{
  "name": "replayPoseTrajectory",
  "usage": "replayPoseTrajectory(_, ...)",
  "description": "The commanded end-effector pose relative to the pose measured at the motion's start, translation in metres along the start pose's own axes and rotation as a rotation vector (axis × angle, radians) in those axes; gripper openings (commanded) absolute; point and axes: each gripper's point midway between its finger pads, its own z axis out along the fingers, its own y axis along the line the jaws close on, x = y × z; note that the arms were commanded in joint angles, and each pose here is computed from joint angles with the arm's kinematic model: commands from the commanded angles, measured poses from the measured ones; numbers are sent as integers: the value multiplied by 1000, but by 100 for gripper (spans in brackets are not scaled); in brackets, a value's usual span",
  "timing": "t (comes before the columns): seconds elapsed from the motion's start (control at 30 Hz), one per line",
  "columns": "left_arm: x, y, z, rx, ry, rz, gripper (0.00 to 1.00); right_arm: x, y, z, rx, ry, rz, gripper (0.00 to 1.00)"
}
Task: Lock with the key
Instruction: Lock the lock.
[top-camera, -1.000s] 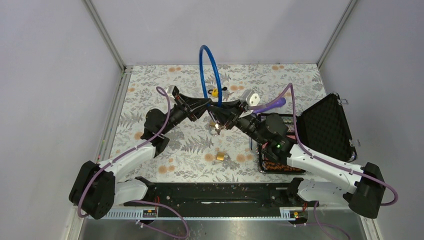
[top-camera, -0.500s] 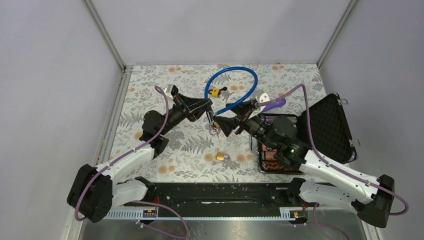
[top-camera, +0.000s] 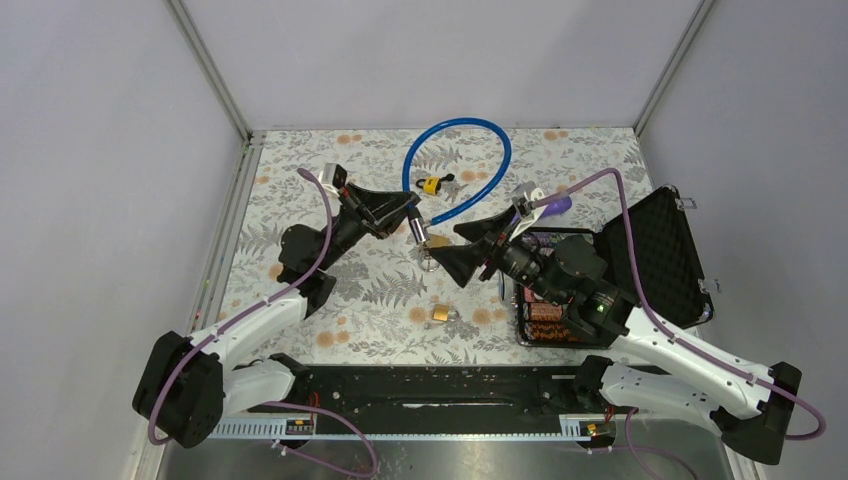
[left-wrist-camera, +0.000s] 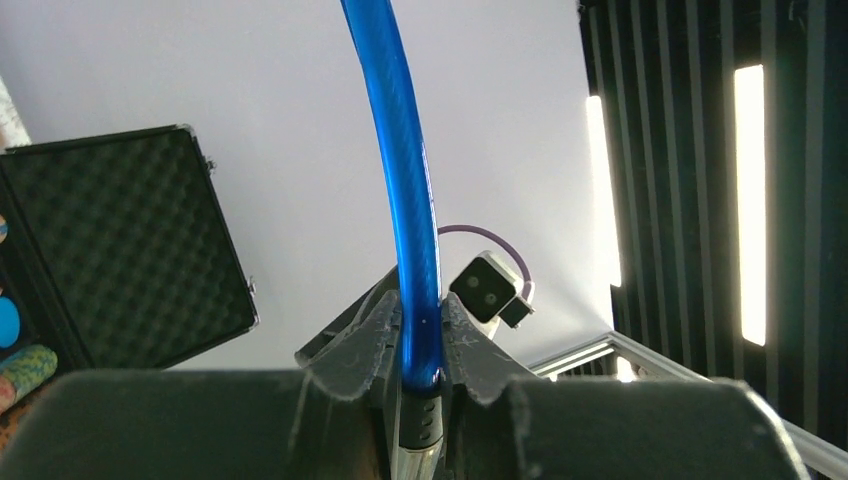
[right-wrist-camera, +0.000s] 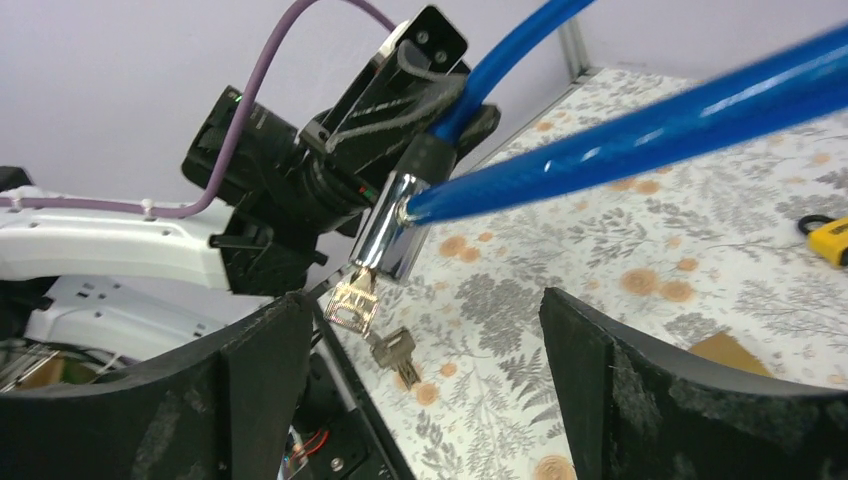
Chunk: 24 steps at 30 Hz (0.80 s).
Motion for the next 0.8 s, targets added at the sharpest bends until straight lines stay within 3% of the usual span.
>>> replayPoseTrajectory(0.0, 4, -69, -8, 260, -26, 119, 0, -8, 29, -6, -124, 11, 63, 90)
replayPoseTrajectory(0.1, 5, -74, -9, 281, -28, 142, 0, -8, 37, -6, -162, 27, 81, 86)
replayPoseTrajectory(0.27, 6, -81, -10, 303, -35, 168, 0, -9, 51, 3, -221, 63, 112, 68)
replayPoseTrajectory(0.43, 7, -89, -12, 332, -35, 189, 0, -7, 58, 14, -257, 69, 143, 66)
replayPoseTrajectory(0.7, 9, -95, -15, 362, -35, 202, 0, -12, 62, 25, -270, 42, 173, 35)
replayPoseTrajectory(0.77, 9, -96, -15, 363, -35, 204, 0, -13, 62, 24, -274, 33, 182, 33)
